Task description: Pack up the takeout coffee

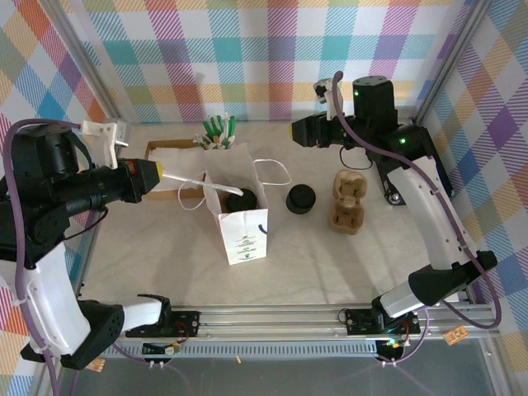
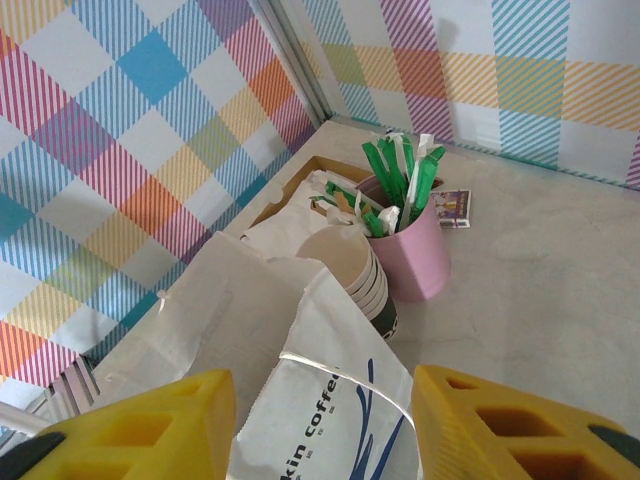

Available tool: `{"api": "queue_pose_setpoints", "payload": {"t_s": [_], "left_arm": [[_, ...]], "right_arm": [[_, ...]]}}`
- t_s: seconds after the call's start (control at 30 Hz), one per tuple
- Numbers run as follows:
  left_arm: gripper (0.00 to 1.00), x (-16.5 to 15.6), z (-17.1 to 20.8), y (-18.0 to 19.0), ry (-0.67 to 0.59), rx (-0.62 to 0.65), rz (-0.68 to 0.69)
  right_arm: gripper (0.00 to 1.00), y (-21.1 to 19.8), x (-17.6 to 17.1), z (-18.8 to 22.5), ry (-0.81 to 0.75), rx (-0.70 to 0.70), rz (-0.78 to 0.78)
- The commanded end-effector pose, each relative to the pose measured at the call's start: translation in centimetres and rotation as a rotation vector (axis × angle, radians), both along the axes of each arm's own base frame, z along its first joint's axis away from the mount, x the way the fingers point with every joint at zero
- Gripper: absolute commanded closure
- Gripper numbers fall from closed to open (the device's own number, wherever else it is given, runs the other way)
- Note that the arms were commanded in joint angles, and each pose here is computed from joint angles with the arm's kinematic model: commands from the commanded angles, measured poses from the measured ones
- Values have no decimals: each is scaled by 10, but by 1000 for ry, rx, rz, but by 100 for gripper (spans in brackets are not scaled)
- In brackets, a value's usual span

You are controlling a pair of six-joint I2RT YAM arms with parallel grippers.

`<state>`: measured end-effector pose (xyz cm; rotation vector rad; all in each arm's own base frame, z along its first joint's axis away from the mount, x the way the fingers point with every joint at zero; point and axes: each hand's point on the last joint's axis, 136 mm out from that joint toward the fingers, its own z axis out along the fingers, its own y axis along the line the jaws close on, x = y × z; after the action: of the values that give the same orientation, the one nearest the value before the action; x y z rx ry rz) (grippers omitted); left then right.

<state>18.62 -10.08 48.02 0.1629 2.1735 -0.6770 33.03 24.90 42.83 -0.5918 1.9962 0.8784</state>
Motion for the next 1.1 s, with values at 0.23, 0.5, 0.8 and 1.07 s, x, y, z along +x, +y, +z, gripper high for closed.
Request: {"api": "queue_pose_setpoints", "payload": {"t_s": [0.23, 0.5, 0.8, 1.07], "left_arm": [[100, 22, -18, -12, 75, 103, -34], [100, 36, -58, -50, 179, 341, -145], [100, 34, -68, -56, 205, 398, -161], [100, 25, -83, -63, 264, 411, -215]], "right_arm": [[50, 4, -9, 2, 3, 22, 27], [50, -1, -14, -2, -8, 30, 13], [50, -2, -19, -7, 5, 53, 9], [50, -1, -18, -9, 6, 49, 11]]}}
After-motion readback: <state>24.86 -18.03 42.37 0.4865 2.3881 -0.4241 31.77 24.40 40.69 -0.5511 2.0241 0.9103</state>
